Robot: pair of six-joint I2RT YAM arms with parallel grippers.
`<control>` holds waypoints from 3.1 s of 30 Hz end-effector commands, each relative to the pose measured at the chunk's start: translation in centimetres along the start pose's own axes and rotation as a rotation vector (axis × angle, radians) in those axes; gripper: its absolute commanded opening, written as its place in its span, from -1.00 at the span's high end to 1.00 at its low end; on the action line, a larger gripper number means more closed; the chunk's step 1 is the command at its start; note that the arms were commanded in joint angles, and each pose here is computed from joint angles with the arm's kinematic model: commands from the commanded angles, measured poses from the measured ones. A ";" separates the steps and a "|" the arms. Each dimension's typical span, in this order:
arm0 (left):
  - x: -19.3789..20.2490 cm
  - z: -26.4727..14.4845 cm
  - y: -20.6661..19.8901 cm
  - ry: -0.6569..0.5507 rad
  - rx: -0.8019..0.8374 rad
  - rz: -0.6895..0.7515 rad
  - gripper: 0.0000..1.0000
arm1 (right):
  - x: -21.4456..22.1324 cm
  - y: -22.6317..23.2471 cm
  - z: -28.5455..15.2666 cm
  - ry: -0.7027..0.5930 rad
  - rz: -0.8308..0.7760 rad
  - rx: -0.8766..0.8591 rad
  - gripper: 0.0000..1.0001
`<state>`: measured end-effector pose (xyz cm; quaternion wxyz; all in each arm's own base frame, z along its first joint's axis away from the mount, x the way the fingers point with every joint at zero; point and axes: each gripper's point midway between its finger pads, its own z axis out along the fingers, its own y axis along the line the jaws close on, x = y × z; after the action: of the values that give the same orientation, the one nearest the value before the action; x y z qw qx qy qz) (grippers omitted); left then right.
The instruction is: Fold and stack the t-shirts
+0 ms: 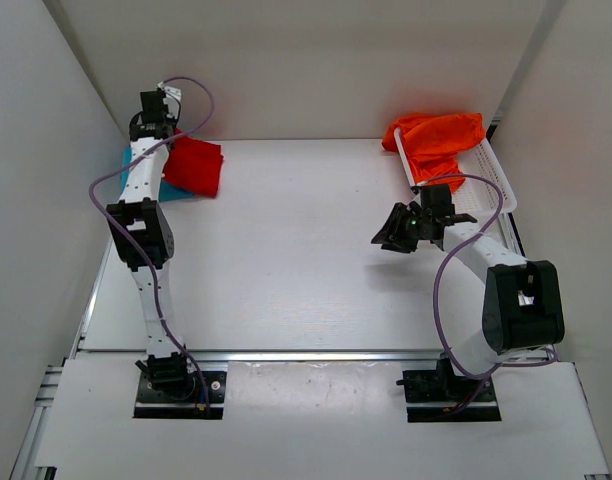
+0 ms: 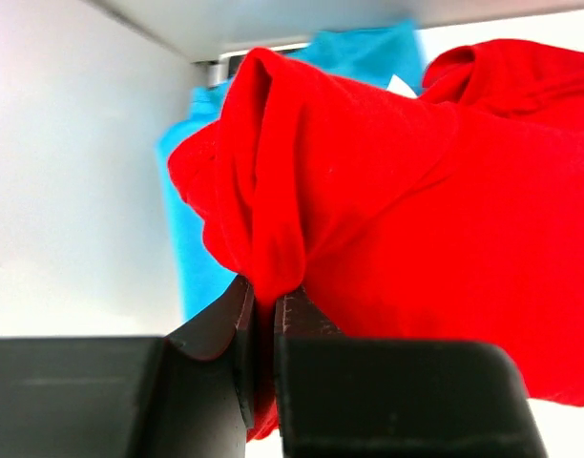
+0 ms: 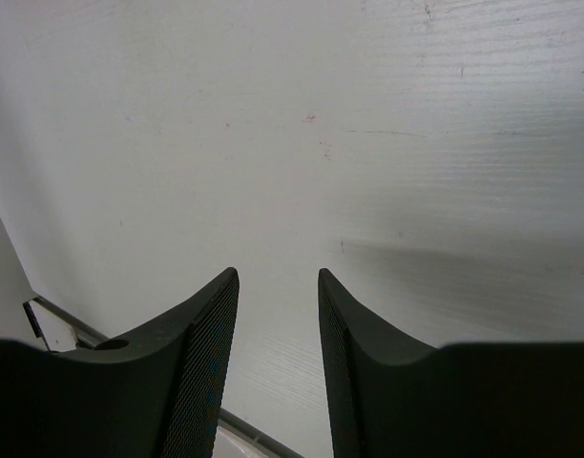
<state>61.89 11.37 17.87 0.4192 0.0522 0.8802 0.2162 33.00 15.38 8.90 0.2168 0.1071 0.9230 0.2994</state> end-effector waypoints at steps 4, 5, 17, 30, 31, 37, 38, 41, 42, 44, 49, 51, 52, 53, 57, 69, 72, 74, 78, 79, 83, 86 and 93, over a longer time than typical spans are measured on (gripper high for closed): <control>-2.3 -3.2 7.9 -0.082 -0.128 -0.092 1.00 | 0.0 -0.3 -0.5 -0.016 0.005 0.010 0.12; -1.6 -3.0 8.2 -0.067 -0.122 -0.100 1.00 | 0.2 -0.5 -0.5 -0.011 0.006 0.011 0.11; 2.6 0.3 10.4 0.017 -0.128 -0.161 1.00 | 0.4 0.4 0.7 0.035 -0.019 -0.009 0.12; 6.4 1.7 13.9 0.134 -0.323 -0.161 -0.97 | 0.8 1.8 1.2 0.066 -0.053 -0.026 0.11; 6.0 1.1 14.6 0.130 -0.349 -0.160 -0.98 | 0.7 1.7 1.2 0.065 -0.050 -0.023 0.11; 5.6 -0.4 15.3 0.121 -0.361 -0.142 -0.97 | 0.8 2.4 0.7 0.058 -0.062 -0.044 0.10; 5.6 -0.6 15.0 0.123 -0.348 -0.141 -0.97 | 0.8 2.8 0.4 0.056 -0.067 -0.053 0.10; 4.1 -2.6 11.6 0.085 -0.199 -0.137 -0.97 | 0.3 3.2 -0.6 0.028 -0.086 -0.039 0.11; 3.5 -4.1 10.2 0.074 -0.154 -0.127 -0.98 | 0.4 3.7 -1.0 0.026 -0.108 -0.042 0.11; 4.4 -5.6 5.3 0.079 0.027 -0.086 -0.97 | -0.5 3.4 -2.0 0.000 -0.131 0.006 0.09; 3.8 -15.7 -8.6 0.024 0.415 0.193 -0.98 | -4.8 4.9 -6.7 -0.138 -0.199 0.055 0.10; 5.3 -18.4 -12.2 0.037 0.488 0.279 -0.98 | -6.7 4.9 -8.6 -0.219 -0.202 0.079 0.11; 6.9 -19.7 -14.9 0.052 0.562 0.323 -0.96 | -7.7 5.2 -10.2 -0.275 -0.205 0.074 0.12; 7.7 -21.0 -17.3 0.055 0.643 0.348 -0.98 | -8.9 5.1 -11.2 -0.328 -0.203 0.083 0.11; 12.4 -24.5 -22.9 0.190 0.888 0.365 -0.97 | -12.3 4.3 -14.9 -0.539 -0.210 0.122 0.03; 18.7 -25.0 -28.1 0.356 0.980 0.331 -0.98 | -22.1 -1.0 -19.5 -0.822 -0.053 0.281 -0.06; 18.2 -24.7 -28.3 0.373 0.989 0.305 -0.97 | -24.6 -2.2 -17.2 -0.766 -0.025 0.303 -0.08; 17.6 -24.1 -28.5 0.361 0.992 0.295 -0.98 | -25.7 -3.1 -16.0 -0.748 0.015 0.313 -0.08; 16.8 -22.5 -28.8 0.393 0.980 0.249 -0.97 | -27.5 -4.7 -12.0 -0.705 0.071 0.310 -0.06; 16.4 -22.3 -28.6 0.393 0.979 0.235 -0.97 | -27.9 -4.5 -11.7 -0.709 0.063 0.309 -0.09; 16.3 -20.7 -27.3 0.419 0.944 0.172 -0.97 | -30.1 -6.6 -7.9 -0.685 0.110 0.313 -0.12; 16.8 -19.7 -26.0 0.441 0.917 0.141 -0.97 | -32.4 -9.1 -5.9 -0.670 0.159 0.324 -0.18; 17.7 -19.1 -23.8 0.416 0.756 0.271 -0.97 | -39.5 -12.7 0.2 -0.631 0.229 0.279 -0.60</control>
<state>38.27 -11.55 3.89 0.1275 0.2401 0.9568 -0.1031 66.06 -6.87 14.74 0.4520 0.3077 0.8280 0.1245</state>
